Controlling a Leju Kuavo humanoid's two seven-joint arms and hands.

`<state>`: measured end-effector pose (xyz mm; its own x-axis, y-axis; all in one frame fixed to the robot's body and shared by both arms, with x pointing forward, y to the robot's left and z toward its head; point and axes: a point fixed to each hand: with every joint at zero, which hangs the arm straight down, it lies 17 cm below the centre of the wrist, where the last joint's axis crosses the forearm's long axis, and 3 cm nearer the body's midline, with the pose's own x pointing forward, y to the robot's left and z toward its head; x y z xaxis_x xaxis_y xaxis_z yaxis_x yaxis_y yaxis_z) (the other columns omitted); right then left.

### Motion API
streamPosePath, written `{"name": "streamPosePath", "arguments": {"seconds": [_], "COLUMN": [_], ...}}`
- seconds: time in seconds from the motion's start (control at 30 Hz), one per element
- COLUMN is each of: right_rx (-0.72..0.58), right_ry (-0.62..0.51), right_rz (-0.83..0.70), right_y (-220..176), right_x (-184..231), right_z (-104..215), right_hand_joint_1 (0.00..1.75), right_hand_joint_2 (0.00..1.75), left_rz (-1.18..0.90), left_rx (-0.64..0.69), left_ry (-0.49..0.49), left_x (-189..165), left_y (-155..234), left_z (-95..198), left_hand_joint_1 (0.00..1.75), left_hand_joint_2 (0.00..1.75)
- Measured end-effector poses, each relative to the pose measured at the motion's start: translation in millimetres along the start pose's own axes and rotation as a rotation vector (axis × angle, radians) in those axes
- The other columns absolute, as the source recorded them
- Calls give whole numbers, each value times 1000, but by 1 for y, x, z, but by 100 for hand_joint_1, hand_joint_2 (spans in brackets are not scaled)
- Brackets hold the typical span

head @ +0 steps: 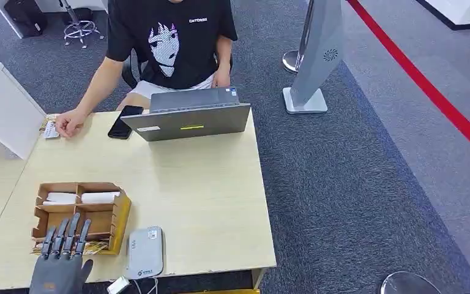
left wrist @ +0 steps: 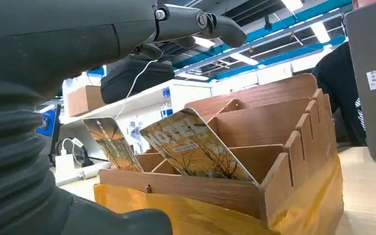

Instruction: Pass the card to the sensor for recognition and then transmit it.

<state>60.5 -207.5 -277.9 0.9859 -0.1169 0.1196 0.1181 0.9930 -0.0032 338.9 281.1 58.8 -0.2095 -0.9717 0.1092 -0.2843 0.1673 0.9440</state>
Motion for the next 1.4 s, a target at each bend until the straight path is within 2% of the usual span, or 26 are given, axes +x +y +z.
{"name": "streamPosePath", "arguments": {"seconds": [0.07,0.1,0.5,0.73,1.17,1.4], "right_rx": [0,0,2,2,12,12], "right_ry": [0,0,0,0,-16,-21], "right_rz": [0,0,-1,1,27,38], "right_y": [0,0,0,0,2,2], "right_x": [0,0,0,0,2,4], "right_z": [0,0,0,0,0,0], "right_hand_joint_1": [0,0,0,0,0,0], "right_hand_joint_2": [175,175,175,175,175,175], "left_rz": [1,2,22,-10,-154,-246], "left_rx": [0,0,5,19,337,414], "left_ry": [7,7,-2,-43,-101,-121], "left_x": [-1,-1,3,8,-14,-18], "left_y": [0,0,0,8,137,172], "left_z": [0,0,1,-3,-47,-68], "left_hand_joint_1": [0,171,175,175,175,175], "left_hand_joint_2": [175,175,175,175,175,175]}}
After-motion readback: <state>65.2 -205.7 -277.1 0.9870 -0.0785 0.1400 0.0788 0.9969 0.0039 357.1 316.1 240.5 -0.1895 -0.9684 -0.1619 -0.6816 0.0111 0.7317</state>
